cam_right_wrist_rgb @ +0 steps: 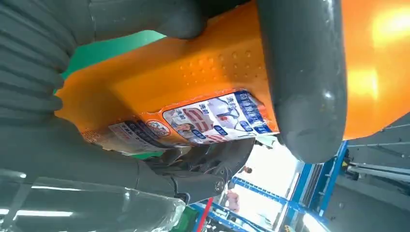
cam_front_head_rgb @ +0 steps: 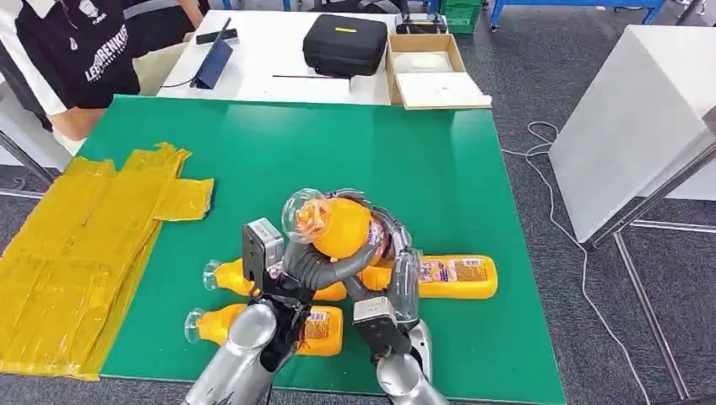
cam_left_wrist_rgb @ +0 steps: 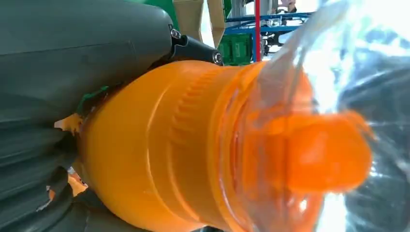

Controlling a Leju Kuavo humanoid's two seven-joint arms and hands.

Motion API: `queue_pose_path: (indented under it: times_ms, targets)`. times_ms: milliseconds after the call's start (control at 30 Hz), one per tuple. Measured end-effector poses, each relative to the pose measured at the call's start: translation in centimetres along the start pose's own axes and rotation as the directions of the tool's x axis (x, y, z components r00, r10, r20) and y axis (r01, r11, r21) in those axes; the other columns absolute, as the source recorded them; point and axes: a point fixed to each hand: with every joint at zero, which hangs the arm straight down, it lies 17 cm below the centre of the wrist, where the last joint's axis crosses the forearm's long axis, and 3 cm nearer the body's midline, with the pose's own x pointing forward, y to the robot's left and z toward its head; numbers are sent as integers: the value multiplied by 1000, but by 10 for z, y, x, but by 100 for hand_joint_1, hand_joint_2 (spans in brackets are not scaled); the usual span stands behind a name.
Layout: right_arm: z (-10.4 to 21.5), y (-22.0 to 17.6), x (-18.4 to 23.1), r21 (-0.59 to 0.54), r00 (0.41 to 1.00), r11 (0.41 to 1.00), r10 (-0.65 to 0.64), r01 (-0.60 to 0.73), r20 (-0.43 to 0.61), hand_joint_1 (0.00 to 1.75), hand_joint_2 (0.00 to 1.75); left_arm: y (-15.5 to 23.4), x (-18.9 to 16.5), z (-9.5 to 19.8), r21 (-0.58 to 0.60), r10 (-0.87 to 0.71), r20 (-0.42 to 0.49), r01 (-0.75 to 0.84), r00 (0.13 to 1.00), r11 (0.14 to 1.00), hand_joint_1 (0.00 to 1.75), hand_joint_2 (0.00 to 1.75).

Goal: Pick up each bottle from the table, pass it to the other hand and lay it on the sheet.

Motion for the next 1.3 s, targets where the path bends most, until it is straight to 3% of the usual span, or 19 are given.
queue_pose_path:
  times_ms: [400, 433, 467, 500, 733, 1133, 1233, 1300]
  targets:
    - [0, 1, 1, 3, 1000, 1000, -22, 22, -3, 175, 175, 3, 0, 2, 13, 6, 6, -6, 1000, 1000, 175, 175]
    - [0, 1, 1, 4, 1000, 1000, -23, 23, -3, 162, 175, 3, 0, 2, 13, 6, 6, -6, 1000, 1000, 175, 175]
    - [0, 1, 1, 4, 1000, 1000, -23, 23, -3, 24, 175, 3, 0, 2, 13, 6, 6, -6, 1000, 1000, 175, 175]
    - [0, 1, 1, 4, 1000, 1000, -22, 22, -3, 0, 175, 4, 1, 2, 17, 7, 7, -7, 1000, 1000, 175, 175]
    - [7, -2, 25, 8, 998, 999, -31, 31, 49, 0, 175, 11, 14, 0, 50, 24, 52, -26, 998, 998, 175, 175]
    - [17, -49, 103, -80, 977, 996, -12, 30, 212, 0, 175, 74, 60, 13, 179, -38, 159, 9, 987, 984, 175, 175]
    - [23, -58, 118, -103, 968, 994, 0, 27, 251, 0, 175, 91, 70, 19, 230, -85, 178, 42, 980, 972, 175, 175]
    - [28, -64, 130, -119, 960, 993, 30, 3, 278, 0, 175, 112, 79, 27, 305, -199, 177, 139, 964, 942, 175, 175]
